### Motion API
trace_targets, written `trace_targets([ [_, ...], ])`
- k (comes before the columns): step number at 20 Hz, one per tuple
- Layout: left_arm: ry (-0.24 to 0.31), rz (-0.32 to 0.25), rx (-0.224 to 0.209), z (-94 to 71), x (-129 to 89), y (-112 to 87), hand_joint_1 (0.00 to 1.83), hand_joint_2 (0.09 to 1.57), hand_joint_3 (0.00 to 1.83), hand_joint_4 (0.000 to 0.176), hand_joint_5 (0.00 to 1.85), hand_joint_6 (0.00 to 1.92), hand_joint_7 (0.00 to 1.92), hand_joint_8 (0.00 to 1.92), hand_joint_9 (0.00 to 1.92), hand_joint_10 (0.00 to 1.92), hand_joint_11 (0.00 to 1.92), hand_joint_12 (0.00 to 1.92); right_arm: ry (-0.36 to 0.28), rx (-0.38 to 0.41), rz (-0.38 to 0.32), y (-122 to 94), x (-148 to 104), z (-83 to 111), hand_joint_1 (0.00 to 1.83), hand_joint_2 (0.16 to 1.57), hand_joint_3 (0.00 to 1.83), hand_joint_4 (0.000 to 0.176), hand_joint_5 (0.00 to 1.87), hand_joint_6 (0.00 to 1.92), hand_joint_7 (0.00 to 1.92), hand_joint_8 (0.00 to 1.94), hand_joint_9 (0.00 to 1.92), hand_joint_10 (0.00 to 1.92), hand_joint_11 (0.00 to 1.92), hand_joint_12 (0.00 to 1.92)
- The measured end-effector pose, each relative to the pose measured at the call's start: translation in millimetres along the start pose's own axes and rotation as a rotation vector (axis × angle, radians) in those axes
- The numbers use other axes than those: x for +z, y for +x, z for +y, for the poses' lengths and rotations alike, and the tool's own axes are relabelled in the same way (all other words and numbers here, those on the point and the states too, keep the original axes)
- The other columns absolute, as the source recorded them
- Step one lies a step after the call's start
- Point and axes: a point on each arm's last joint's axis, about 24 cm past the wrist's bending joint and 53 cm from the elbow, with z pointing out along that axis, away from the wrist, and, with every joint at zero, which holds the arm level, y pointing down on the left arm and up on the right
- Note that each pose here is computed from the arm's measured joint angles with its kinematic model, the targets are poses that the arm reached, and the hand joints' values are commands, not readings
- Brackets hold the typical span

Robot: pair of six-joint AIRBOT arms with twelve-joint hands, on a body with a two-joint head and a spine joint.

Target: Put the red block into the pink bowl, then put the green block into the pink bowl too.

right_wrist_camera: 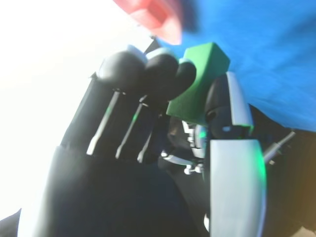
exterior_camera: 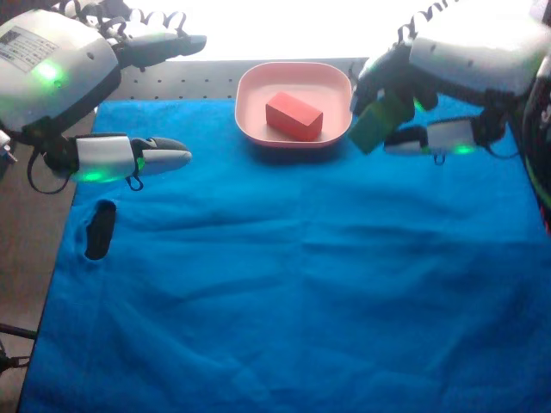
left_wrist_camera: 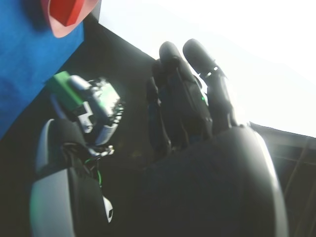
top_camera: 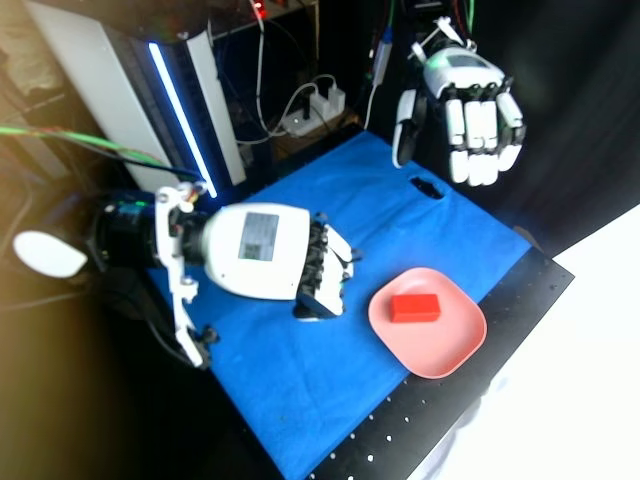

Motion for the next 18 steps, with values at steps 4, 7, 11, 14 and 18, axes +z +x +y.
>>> trace_targets([
  [4,0.012,0.005,-0.006,-6.0,1,3.6,0.71,0.99,0.00,0.000,0.48,0.00,0.59,0.00,0.64,0.00,0.10,1.18,0.002,-0.013,-0.026,-11,9,-4.6,1.29,1.06,0.00,0.000,1.05,0.67,1.19,0.89,1.19,1.07,1.02,1.61],
  [7,0.026,0.010,-0.021,-13.2,4,11.0,0.70,1.01,0.00,0.000,0.47,0.00,0.58,0.00,0.59,0.00,0.01,1.30,0.016,-0.014,-0.041,-16,13,-13.2,1.28,1.07,0.00,0.000,1.01,0.76,1.16,0.93,1.11,1.09,0.92,1.60],
  [11,0.055,0.019,-0.028,-24.7,7,19.8,0.69,1.01,0.00,0.000,0.43,0.00,0.53,0.00,0.52,0.00,0.00,1.28,0.058,-0.022,-0.066,-28,14,-33.4,1.21,1.06,0.00,0.000,1.12,0.68,1.09,1.18,1.10,1.50,1.03,1.79],
  [14,0.076,0.022,-0.042,-33.7,8,25.4,0.73,1.00,0.00,0.000,0.43,0.00,0.51,0.00,0.49,0.00,0.00,1.24,0.079,-0.022,-0.084,-36,19,-42.9,1.19,1.05,0.00,0.000,1.12,0.74,1.13,1.85,1.26,1.89,1.31,1.92],
  [18,0.092,0.025,-0.067,-42.5,11,33.2,0.69,0.97,0.00,0.000,0.45,0.01,0.47,0.00,0.45,0.00,0.00,1.18,0.107,-0.015,-0.093,-38,27,-55.1,1.18,1.05,0.00,0.000,1.11,0.74,0.99,1.93,1.12,1.92,1.22,1.92],
])
